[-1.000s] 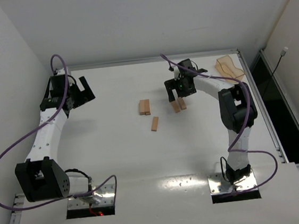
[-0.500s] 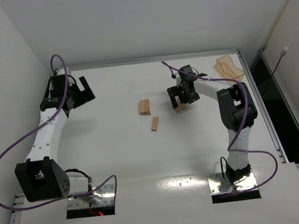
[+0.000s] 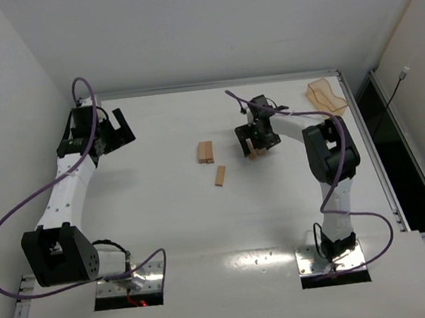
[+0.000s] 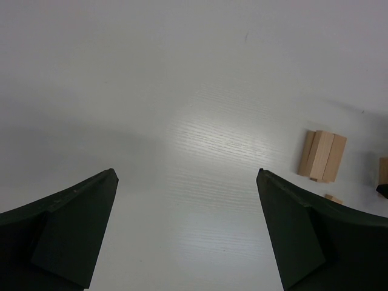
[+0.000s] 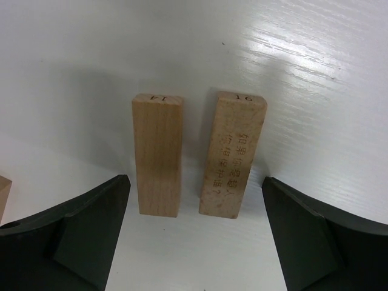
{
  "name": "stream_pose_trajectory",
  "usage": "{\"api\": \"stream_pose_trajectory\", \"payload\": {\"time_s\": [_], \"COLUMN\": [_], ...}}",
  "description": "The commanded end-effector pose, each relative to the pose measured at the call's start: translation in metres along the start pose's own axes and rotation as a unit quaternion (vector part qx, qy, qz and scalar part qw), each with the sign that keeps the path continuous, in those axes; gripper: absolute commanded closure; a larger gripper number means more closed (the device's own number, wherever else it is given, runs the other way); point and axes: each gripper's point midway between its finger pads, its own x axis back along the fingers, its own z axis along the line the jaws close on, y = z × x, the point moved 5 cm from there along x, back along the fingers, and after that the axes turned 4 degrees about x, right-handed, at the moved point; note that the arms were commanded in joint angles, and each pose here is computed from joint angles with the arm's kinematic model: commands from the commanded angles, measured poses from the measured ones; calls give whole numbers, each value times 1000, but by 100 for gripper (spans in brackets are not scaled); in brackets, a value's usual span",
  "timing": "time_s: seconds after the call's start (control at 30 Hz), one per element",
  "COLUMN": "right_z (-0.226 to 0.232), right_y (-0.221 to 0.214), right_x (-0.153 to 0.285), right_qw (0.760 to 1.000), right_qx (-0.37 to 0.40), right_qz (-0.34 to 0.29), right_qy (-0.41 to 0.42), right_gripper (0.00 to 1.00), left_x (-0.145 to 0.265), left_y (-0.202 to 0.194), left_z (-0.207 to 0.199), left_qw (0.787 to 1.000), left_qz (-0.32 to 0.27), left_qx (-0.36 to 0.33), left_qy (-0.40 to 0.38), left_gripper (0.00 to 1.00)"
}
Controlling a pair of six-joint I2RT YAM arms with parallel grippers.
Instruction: Build the wood block tower
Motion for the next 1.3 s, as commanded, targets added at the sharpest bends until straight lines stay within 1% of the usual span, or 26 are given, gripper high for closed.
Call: {"api": "stream_pose_trajectory", "payload": {"time_s": [0.0, 0.13, 0.3, 0.37, 0.4, 0.47, 0.5, 0.53, 0.57, 0.67, 0.7, 0.73, 0.77, 0.8, 0.97, 1.0, 1.03, 1.1, 1.13, 1.27], "right_z": [2, 2, 6, 6, 6, 7, 7, 7, 8, 12, 13, 13, 18, 17, 30, 32, 38, 43, 49, 59], "right_y": [13, 14, 15, 15, 11, 9, 6, 6, -1, -2, -2, 0, 1, 1, 16, 13, 22, 21, 29, 49], "right_x": [-10, -13, -15, -15, -16, -14, -13, -13, -12, -7, -7, -4, 1, 1, 25, 28, 36, 42, 48, 62], "right_qw": [1000, 1000, 1000, 1000, 1000, 1000, 1000, 1000, 1000, 1000, 999, 999, 999, 999, 991, 990, 986, 983, 979, 977], "right_qx": [-9, -14, -10, -10, -10, -20, -20, -20, -25, -30, -35, -40, -41, -48, -131, -141, -162, -183, -199, -206], "right_qz": [-14, -13, -13, -13, -7, -7, -5, -5, 2, -4, -4, -9, -10, -11, -23, -12, -22, -10, -17, -40], "right_qy": [-6, -6, -4, -4, -4, -4, -4, -4, -4, -2, -2, -2, 0, -5, -11, -22, -23, -31, -27, -28], "right_gripper": [14, 21, 26, 32, 37, 42, 48, 51, 62, 76, 86, 93, 98, 100, 100, 100, 100, 100, 100, 100], "left_x": [-1, -1, -3, -5, -5, -5, -5, -5, -5, -5, -5, -7, -7, -7, -6, -4, -4, -4, -4, -3], "left_y": [3, 3, 2, 3, 3, 3, 3, 3, 3, 4, 4, 1, 1, 1, -7, -10, -10, -9, -9, -12], "left_z": [-4, -4, -3, -4, -4, -4, -4, -4, -4, -2, -2, 1, 1, 1, 4, 5, 5, 6, 6, 6], "left_qw": [1000, 1000, 1000, 1000, 1000, 1000, 1000, 1000, 1000, 1000, 1000, 1000, 1000, 1000, 1000, 1000, 1000, 1000, 1000, 1000], "left_qz": [-12, -12, -8, -8, -8, -8, -8, -8, -8, -12, -12, -9, -9, -9, -3, -2, -2, -4, -4, -2], "left_qx": [5, 0, 0, 0, 0, 0, 0, 0, 0, 0, 0, 0, 5, 5, 9, 9, 9, 9, 9, 9], "left_qy": [-8, -7, -6, -6, -6, -6, -6, -6, -6, 3, 4, 10, 11, 11, 13, 13, 13, 18, 18, 13], "left_gripper": [1, 1, 1, 1, 1, 1, 1, 1, 1, 1, 1, 1, 1, 1, 1, 1, 1, 1, 1, 1]}}
